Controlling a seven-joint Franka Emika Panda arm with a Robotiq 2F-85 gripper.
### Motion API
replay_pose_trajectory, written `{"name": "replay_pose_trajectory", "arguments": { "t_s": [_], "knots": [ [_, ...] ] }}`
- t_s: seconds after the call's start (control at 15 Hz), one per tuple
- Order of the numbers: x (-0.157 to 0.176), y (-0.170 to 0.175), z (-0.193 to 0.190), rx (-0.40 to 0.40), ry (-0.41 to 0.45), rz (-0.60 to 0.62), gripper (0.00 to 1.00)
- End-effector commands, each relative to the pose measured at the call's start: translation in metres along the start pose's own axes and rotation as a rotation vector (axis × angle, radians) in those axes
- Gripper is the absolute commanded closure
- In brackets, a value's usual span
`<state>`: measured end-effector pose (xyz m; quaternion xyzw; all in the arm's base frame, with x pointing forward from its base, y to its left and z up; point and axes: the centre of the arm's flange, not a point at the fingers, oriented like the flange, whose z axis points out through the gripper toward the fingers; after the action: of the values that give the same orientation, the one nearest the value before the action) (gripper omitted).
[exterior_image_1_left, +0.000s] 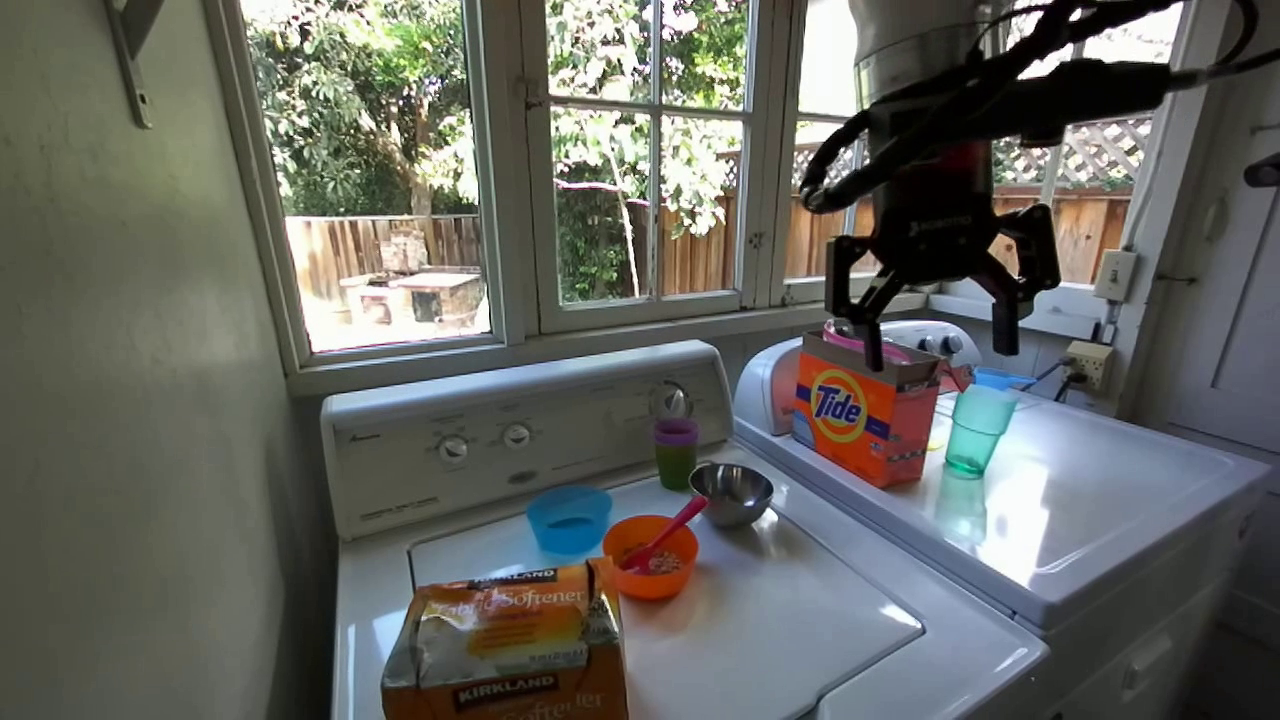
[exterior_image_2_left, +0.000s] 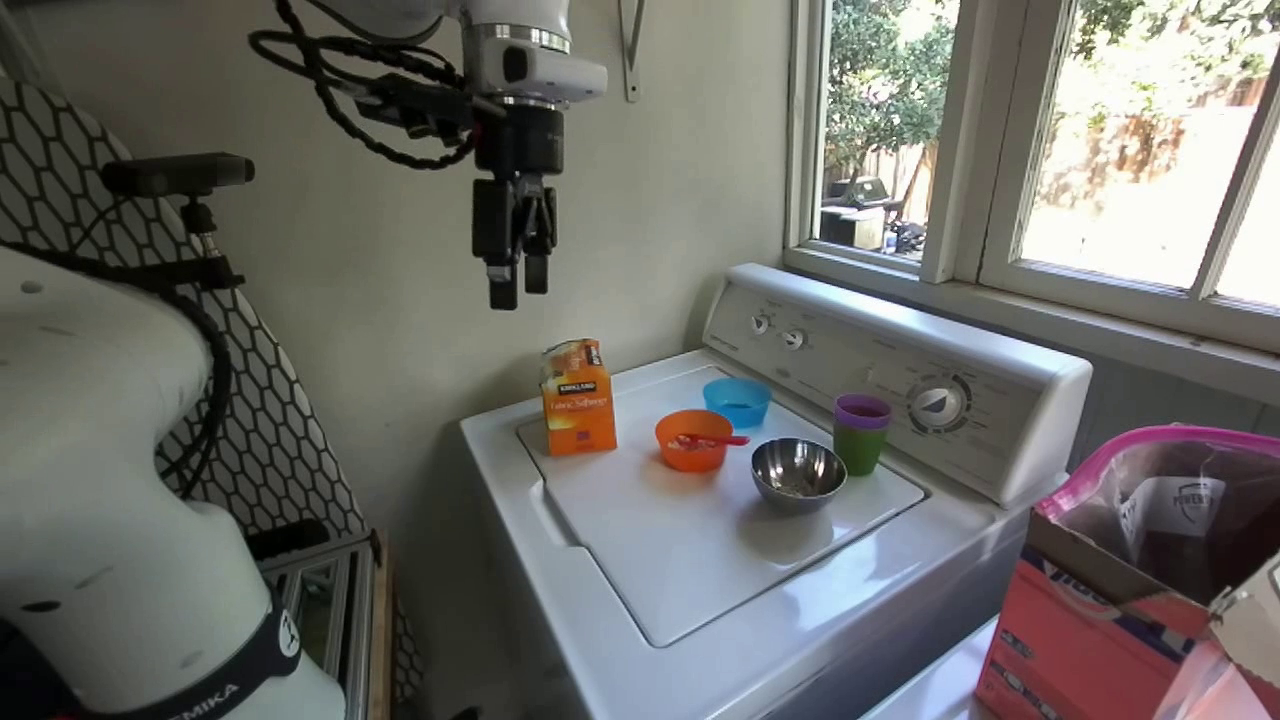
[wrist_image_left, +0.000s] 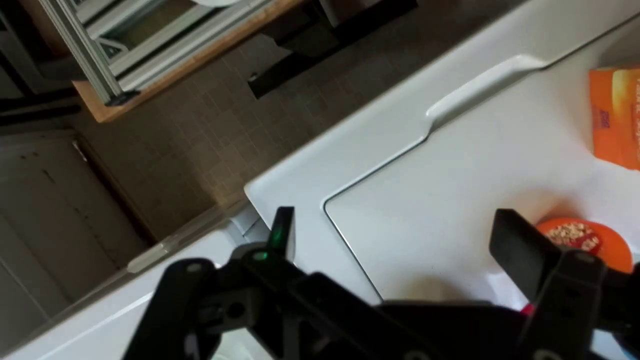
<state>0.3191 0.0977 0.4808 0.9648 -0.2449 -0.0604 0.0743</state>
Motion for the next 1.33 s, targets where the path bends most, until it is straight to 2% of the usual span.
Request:
{"name": "replay_pose_trajectory", "arguments": {
  "t_s": [0.0,0.07,0.27,0.33,0.4,0.67,0.87,1.27],
  "knots": [
    [-0.007,-0.023,0.0,-0.091,-0.168,-0.045,0.0],
    [-0.008,-0.009,0.006,-0.059,-0.078,-0.019,0.0],
    [-0.009,-0.017,0.007,-0.088,-0.125,-0.046,0.0],
    [-0.003,-0.02,0.004,-0.112,-0.195,0.043,0.0],
    [0.002,-0.026,0.005,-0.134,-0.216,0.097,0.0],
    [0.019,-0.071,0.023,-0.164,-0.224,0.302,0.0],
    [0.026,-0.098,0.042,-0.196,-0.266,0.45,0.0],
    [0.047,-0.132,0.083,-0.242,-0.322,0.747,0.0]
  ]
}}
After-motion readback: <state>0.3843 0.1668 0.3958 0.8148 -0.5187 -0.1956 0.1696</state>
